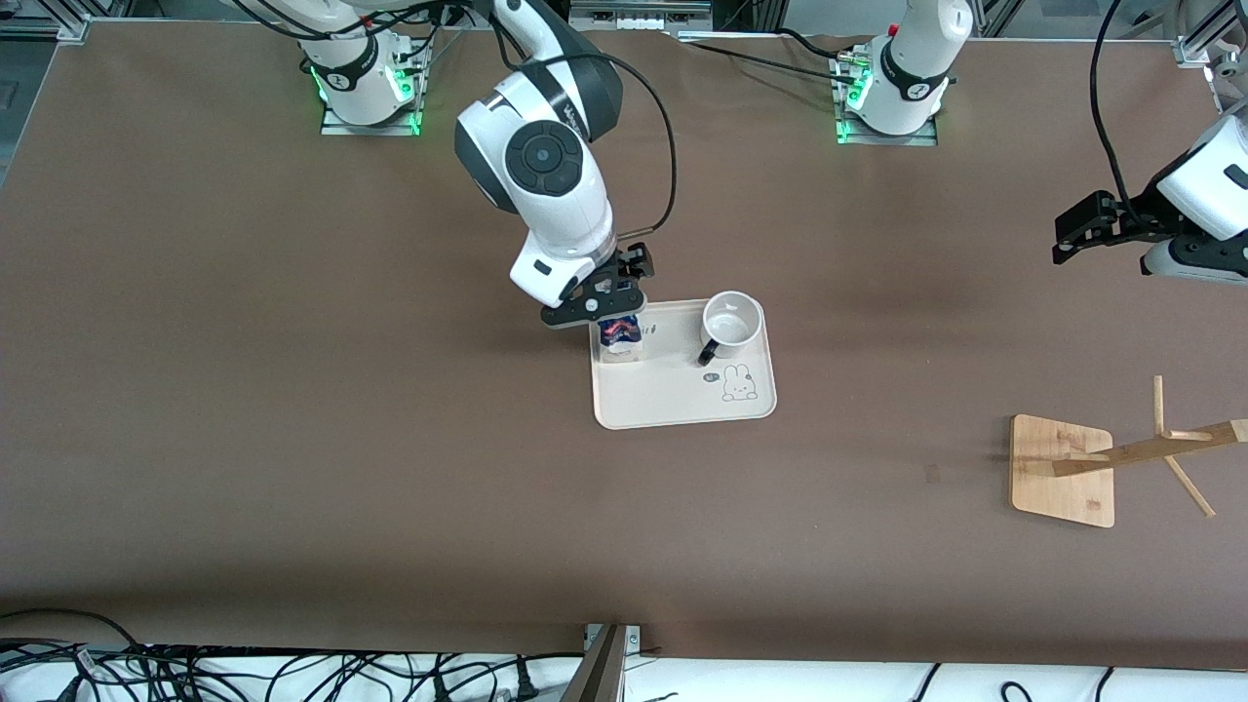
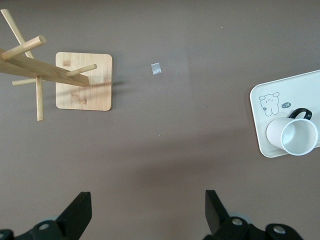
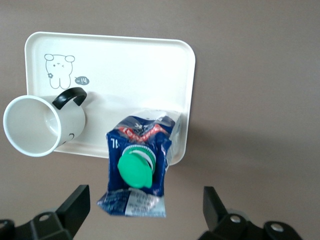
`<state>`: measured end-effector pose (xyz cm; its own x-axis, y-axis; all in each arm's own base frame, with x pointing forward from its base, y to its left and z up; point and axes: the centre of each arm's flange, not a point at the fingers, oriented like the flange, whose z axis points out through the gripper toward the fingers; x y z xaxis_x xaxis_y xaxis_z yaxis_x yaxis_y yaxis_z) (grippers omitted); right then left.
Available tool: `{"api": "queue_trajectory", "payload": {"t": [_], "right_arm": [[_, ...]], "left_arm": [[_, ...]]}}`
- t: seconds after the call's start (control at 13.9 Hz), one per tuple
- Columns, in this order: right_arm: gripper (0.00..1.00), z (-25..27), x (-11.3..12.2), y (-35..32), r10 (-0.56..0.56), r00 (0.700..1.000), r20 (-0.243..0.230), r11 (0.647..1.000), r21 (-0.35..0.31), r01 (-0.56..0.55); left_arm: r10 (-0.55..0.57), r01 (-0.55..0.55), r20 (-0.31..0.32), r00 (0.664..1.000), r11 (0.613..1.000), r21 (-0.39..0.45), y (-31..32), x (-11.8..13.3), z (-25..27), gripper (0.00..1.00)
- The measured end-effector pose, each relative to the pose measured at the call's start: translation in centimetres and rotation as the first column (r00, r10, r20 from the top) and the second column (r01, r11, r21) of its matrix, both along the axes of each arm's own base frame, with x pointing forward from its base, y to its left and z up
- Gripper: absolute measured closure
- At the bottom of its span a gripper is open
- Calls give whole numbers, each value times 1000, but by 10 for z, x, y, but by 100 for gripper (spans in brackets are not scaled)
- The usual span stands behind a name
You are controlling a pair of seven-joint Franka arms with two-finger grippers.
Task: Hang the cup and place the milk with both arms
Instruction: 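Close the right gripper on the milk carton and lift it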
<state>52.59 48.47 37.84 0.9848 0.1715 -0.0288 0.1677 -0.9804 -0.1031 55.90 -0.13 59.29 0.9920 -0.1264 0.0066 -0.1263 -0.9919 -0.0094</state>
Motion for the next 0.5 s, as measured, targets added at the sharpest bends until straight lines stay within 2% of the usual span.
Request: {"api": "queue_trajectory", "payload": {"t": [0.5], "right_arm": [[2,-45,0,15,31,999,34,999,-28,-30]], "left_arm": [[0,0,0,1000,1000,0,0,0,0,0]]}}
